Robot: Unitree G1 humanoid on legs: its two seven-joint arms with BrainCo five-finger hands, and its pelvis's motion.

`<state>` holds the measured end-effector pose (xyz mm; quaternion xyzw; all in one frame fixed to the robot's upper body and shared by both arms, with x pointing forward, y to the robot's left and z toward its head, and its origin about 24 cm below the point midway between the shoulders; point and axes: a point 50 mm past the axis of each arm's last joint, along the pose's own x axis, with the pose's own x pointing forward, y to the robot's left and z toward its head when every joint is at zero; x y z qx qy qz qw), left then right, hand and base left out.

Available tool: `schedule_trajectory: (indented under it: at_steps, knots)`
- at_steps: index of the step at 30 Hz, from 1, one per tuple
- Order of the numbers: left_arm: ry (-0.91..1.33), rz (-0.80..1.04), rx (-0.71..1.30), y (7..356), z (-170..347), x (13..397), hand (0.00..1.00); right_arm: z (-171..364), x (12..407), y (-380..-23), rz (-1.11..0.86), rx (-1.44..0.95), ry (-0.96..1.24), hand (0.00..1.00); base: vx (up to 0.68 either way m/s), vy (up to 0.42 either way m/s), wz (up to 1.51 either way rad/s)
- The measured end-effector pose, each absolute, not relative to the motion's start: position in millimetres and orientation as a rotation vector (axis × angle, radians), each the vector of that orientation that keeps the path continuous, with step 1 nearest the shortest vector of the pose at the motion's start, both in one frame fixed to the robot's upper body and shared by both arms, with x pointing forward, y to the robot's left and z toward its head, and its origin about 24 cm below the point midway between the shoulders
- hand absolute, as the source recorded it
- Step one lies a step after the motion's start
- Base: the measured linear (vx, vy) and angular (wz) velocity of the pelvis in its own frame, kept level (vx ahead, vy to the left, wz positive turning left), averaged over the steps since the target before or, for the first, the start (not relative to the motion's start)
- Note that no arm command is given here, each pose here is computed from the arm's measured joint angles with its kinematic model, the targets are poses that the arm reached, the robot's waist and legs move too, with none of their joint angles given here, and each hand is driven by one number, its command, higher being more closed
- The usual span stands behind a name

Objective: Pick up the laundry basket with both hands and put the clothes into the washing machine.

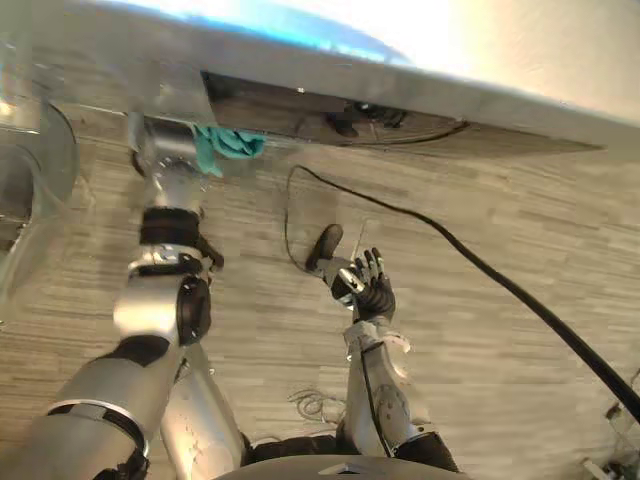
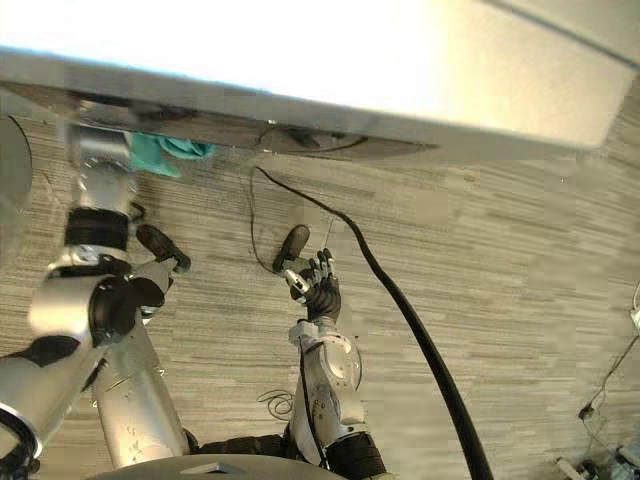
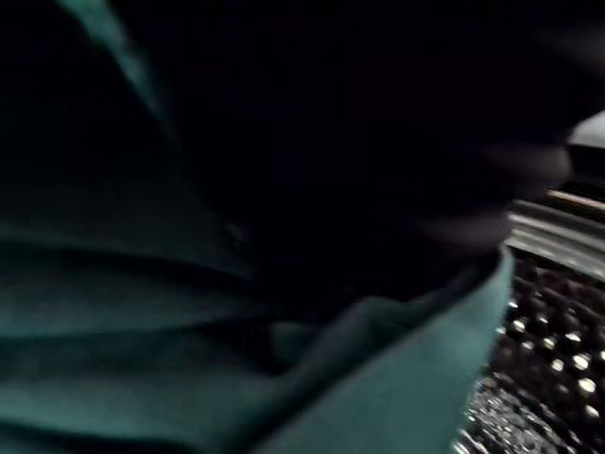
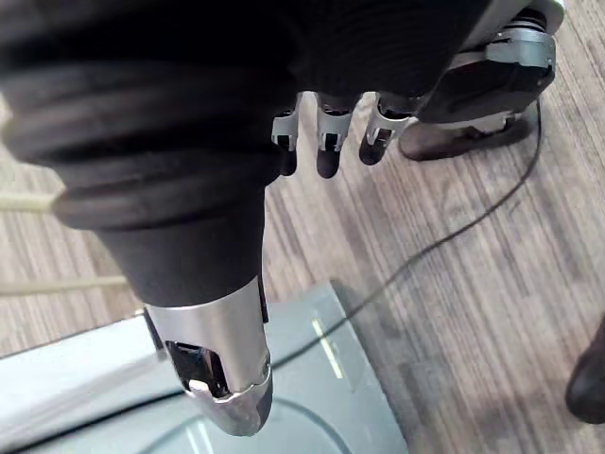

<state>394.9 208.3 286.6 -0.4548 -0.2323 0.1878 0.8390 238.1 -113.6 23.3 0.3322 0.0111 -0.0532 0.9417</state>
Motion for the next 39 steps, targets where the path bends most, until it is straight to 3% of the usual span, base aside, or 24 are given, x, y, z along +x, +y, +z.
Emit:
schedule_trajectory:
  at_steps: [3,6,10,15,16,18,21,25,26,28,30,31,34,39]
  knots:
    - [-0.659,0.381,-0.855,222,347,380,1.00,21,235,-123,-0.146,0.710,0.013,0.00,0.01,-0.017,-0.20]
    - [-0.858,0.262,-0.793,208,416,352,1.00,18,234,-131,-0.164,0.697,0.011,0.00,0.02,0.010,-0.10]
    - [-0.958,0.094,-0.842,179,434,335,1.00,17,230,-139,-0.156,0.673,0.003,0.00,0.06,0.040,0.12]
    - [-0.999,0.098,-0.937,170,431,332,1.00,17,218,-154,-0.195,0.667,-0.012,0.00,0.06,0.009,0.04]
    - [-1.004,0.097,-0.938,170,431,331,0.00,17,218,-156,-0.203,0.665,-0.017,0.00,0.07,0.004,0.02]
    - [-1.002,0.051,-0.887,165,431,333,0.00,19,219,-164,-0.215,0.673,-0.032,0.00,0.05,0.011,0.03]
    - [-0.929,-0.021,-0.593,157,435,350,0.00,26,224,-172,-0.231,0.684,-0.064,0.00,0.00,0.012,-0.02]
    - [-0.755,0.082,0.095,162,425,374,0.00,24,225,-168,-0.188,0.689,-0.040,0.00,-0.03,0.045,-0.19]
    - [-0.749,0.127,0.190,164,424,375,0.00,23,225,-167,-0.184,0.690,-0.035,0.00,-0.05,0.079,-0.23]
    - [-0.755,0.297,0.612,165,421,377,0.00,19,223,-166,-0.164,0.689,-0.024,0.00,-0.04,0.067,-0.14]
    - [-0.753,0.356,0.829,164,417,378,0.00,19,223,-165,-0.150,0.690,-0.024,0.00,-0.04,0.057,-0.10]
    - [-0.751,0.408,1.070,163,412,378,0.00,20,223,-162,-0.133,0.696,-0.037,0.00,-0.03,0.052,-0.12]
    - [-0.772,0.433,1.375,157,391,378,0.00,21,223,-159,-0.104,0.696,-0.056,0.00,-0.03,0.045,-0.04]
    - [-0.834,0.419,1.515,152,368,378,0.00,19,219,-155,-0.076,0.693,-0.062,0.00,-0.01,0.015,0.06]
